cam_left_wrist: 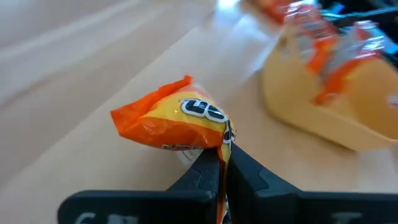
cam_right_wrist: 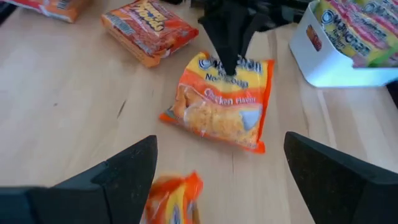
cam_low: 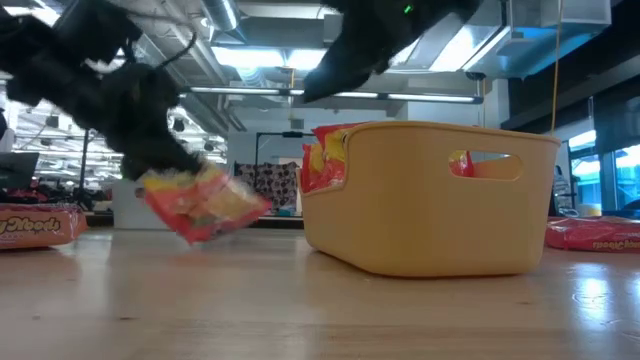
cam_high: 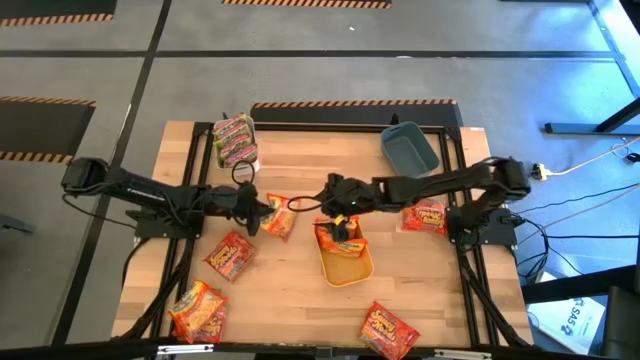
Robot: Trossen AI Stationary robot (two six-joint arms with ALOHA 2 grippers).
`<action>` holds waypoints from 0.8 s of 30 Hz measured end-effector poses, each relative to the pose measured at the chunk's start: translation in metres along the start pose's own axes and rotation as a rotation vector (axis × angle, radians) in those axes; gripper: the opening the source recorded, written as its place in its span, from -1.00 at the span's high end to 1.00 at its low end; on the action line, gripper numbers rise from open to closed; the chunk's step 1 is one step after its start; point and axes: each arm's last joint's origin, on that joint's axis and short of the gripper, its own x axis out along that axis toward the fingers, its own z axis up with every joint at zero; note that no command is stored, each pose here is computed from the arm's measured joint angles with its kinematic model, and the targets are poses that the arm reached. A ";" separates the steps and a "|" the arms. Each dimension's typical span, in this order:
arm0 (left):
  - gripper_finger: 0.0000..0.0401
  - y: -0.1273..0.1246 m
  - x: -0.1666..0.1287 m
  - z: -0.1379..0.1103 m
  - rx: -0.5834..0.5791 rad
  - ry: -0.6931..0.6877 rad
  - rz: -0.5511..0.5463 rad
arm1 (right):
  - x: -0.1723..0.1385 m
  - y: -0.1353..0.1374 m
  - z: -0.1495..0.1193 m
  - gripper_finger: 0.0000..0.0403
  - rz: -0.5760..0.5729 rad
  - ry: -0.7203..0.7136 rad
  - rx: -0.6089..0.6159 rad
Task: Sort Maruchan noodles
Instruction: Put the top orange noodle pack into the yellow bin
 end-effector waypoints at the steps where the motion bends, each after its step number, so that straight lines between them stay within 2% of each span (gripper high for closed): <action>1: 0.98 -0.005 0.000 0.004 0.031 -0.008 -0.017 | -0.006 0.000 0.001 -0.65 0.005 -0.001 0.007; 6: 0.99 -0.028 -0.003 0.023 0.158 -0.024 -0.062 | -0.040 -0.001 -0.004 -0.65 0.012 0.003 0.037; 14: 0.99 -0.058 -0.012 0.049 0.266 -0.041 -0.098 | -0.087 0.003 -0.045 -0.65 0.000 -0.011 0.124; 24: 0.99 -0.099 -0.019 0.082 0.370 -0.095 -0.163 | -0.117 0.007 -0.086 -0.65 0.004 -0.017 0.223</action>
